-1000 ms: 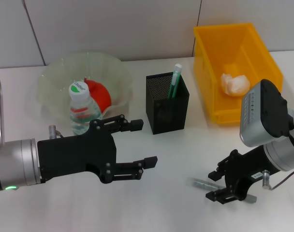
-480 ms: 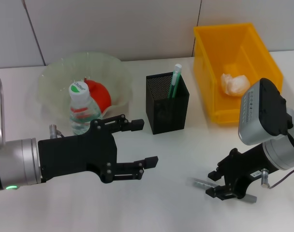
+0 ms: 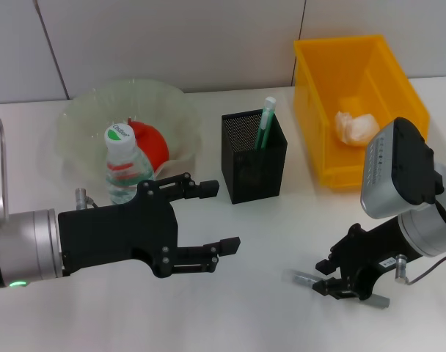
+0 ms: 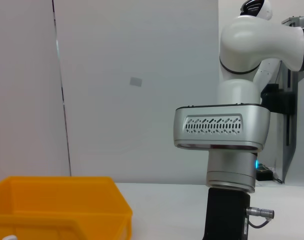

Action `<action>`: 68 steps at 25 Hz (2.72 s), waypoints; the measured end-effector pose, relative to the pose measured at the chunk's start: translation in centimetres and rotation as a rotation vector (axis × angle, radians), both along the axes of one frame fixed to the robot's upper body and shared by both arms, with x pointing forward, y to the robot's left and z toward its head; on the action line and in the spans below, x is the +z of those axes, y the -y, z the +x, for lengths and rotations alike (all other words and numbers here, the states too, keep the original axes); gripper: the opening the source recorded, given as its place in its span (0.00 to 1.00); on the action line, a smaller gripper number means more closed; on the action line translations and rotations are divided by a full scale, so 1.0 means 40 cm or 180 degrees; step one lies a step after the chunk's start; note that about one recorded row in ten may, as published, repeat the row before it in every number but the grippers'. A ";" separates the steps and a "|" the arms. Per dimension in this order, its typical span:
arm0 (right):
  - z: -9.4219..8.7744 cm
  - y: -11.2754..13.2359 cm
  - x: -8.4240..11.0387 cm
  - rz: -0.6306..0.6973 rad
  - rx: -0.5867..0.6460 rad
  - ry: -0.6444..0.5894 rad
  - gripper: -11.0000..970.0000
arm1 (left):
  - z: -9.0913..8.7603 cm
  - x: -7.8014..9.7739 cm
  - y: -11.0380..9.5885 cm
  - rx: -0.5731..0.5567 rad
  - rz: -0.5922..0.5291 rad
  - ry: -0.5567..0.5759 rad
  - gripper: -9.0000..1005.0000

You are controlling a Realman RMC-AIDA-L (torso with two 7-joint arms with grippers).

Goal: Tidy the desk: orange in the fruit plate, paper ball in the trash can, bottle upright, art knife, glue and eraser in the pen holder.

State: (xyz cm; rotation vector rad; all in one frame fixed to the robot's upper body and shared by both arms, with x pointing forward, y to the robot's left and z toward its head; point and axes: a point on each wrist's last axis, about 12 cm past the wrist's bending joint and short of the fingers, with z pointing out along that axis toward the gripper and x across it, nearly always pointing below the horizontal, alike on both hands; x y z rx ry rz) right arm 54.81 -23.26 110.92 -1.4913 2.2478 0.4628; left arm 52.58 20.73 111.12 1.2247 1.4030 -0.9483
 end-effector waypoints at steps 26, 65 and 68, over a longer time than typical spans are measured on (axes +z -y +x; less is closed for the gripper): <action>0.004 -0.010 -0.011 -0.0024 0.0011 -0.0032 0.23 | 0.000 0.000 0.000 0.0000 0.0000 -0.0001 0.81; -0.011 0.027 0.224 0.0318 -0.0330 0.1163 0.16 | -0.002 -0.002 0.010 -0.0064 0.0022 -0.0002 0.81; -0.015 0.033 0.276 0.0598 -0.0384 0.1388 0.16 | -0.003 -0.004 0.014 -0.0074 0.0036 -0.0006 0.81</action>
